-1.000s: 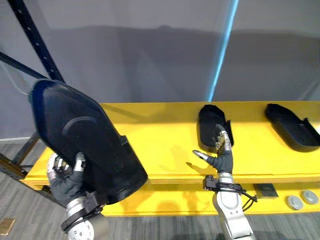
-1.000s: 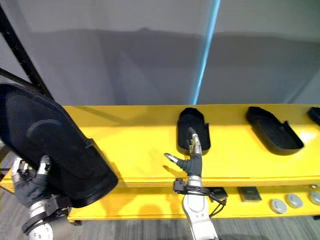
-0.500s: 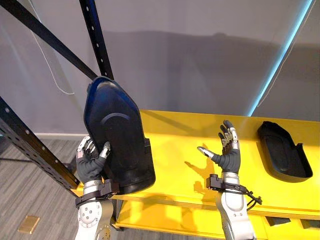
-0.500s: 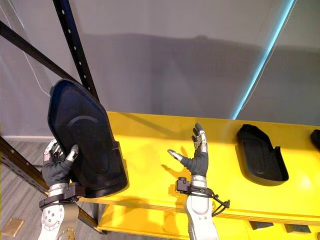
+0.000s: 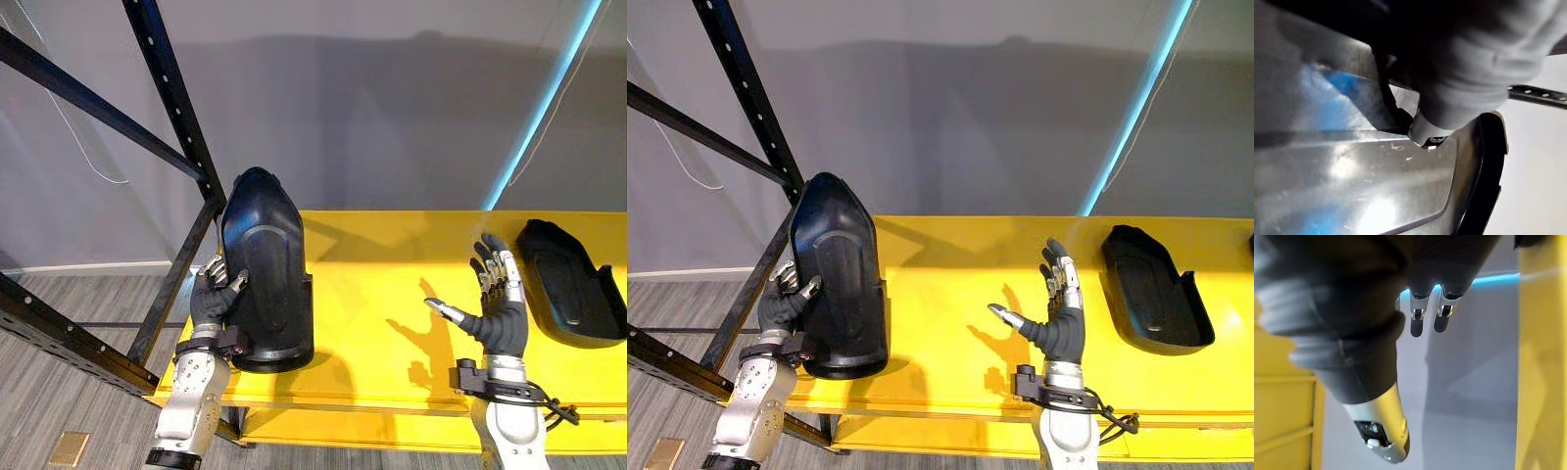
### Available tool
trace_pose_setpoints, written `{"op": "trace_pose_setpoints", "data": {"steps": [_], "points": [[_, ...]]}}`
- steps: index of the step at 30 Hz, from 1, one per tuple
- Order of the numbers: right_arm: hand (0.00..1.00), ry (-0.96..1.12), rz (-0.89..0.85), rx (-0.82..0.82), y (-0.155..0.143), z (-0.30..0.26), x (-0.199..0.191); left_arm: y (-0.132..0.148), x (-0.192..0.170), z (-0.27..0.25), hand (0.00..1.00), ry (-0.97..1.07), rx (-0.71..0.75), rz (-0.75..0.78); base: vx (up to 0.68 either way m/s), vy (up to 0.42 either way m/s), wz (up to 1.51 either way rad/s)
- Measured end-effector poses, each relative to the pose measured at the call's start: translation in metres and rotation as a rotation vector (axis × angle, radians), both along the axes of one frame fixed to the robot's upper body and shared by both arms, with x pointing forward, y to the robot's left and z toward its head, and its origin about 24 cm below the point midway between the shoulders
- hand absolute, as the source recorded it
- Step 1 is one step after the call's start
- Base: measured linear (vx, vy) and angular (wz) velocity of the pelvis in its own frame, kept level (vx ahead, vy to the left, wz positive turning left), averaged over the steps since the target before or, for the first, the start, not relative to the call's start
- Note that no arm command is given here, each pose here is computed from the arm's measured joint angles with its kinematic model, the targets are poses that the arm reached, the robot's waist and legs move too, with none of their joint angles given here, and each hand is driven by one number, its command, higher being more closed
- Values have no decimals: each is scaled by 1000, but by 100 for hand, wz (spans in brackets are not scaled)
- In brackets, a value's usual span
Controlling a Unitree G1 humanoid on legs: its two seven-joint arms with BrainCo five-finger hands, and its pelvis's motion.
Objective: Walk over and take plastic housings, then place them on the shelf
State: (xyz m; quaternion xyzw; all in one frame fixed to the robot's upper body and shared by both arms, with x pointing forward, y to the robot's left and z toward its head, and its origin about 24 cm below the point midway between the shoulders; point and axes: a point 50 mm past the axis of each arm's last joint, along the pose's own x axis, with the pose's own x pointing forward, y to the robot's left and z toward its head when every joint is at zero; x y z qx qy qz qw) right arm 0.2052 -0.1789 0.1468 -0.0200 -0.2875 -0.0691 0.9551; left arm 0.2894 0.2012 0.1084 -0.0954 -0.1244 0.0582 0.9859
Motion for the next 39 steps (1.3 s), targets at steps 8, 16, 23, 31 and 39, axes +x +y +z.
{"op": "trace_pose_setpoints", "data": {"steps": [8, 16, 23, 31, 39], "points": [[0, 29, 64, 47, 8, -6, -1, 6, 46, 30, 100, 20, 87, -16, -58, 9, -1], [0, 63, 158, 72, 30, -13, 1, -6, 71, 60, 100, 12, 203, -92, -51, 1, -4], [0, 94, 199, 69, 38, -19, 2, -16, 80, 69, 100, 16, 241, -123, -35, 2, -12], [0, 115, 226, 61, 40, -22, 1, -20, 80, 64, 0, 32, 264, -139, -17, 0, -6], [0, 141, 251, 63, 46, -25, 1, -29, 77, 49, 0, 81, 226, -157, -43, 8, 0]]}}
